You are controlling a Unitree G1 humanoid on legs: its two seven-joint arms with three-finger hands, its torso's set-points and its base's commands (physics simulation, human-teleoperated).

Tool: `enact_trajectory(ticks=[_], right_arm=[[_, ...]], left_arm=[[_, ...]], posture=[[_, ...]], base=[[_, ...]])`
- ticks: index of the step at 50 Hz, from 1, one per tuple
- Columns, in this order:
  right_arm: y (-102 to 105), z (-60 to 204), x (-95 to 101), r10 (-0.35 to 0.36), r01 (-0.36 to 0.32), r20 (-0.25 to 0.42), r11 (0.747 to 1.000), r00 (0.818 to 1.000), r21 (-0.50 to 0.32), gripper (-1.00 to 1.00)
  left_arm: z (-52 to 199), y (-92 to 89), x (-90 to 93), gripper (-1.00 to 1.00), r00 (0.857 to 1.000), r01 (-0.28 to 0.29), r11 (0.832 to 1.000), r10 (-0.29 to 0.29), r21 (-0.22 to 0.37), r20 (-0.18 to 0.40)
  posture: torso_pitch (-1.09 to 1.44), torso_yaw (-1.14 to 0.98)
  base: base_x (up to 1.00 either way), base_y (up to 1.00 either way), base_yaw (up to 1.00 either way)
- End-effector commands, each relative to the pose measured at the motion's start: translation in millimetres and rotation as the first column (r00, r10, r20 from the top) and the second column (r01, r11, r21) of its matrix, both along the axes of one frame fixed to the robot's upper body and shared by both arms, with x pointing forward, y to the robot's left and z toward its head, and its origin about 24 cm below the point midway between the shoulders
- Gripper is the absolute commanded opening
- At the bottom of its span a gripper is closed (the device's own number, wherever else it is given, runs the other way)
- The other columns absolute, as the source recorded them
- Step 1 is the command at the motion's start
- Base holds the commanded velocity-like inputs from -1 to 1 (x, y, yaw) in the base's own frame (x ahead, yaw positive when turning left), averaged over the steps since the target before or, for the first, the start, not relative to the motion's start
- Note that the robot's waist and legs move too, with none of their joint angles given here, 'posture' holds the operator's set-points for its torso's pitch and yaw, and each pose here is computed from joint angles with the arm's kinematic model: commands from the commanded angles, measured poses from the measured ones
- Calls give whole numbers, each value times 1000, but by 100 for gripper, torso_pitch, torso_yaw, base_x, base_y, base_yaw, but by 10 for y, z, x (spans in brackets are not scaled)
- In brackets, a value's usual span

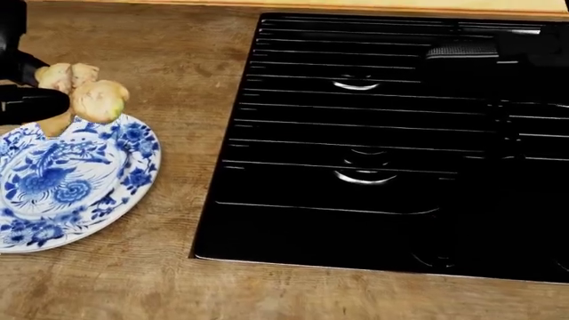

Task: Pick the ginger from the plate and place it in the pan.

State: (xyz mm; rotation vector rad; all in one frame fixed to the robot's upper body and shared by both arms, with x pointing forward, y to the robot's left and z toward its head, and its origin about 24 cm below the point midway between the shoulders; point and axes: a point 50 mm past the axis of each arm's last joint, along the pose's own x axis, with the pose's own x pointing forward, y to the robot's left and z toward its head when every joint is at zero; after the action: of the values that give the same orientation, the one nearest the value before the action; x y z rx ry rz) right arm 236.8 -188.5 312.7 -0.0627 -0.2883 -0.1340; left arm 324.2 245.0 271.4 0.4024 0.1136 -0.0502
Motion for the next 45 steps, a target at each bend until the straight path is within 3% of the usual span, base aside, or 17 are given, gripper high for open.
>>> enact_trajectory(ticks=[1,45], right_arm=[[-13,90,-34,-6,6,56,1000,998,10,100],[-21,87,-46,-3,0,67,999,998,39,100]], left_arm=[[174,-3,-39,-100,997,0,1000,-2,21,80],[164,26,-63,-100,996,-17,1000,16,10,87]], posture=[[0,0],[0,0]], base=[[-12,0,0],[-1,-6,0]])
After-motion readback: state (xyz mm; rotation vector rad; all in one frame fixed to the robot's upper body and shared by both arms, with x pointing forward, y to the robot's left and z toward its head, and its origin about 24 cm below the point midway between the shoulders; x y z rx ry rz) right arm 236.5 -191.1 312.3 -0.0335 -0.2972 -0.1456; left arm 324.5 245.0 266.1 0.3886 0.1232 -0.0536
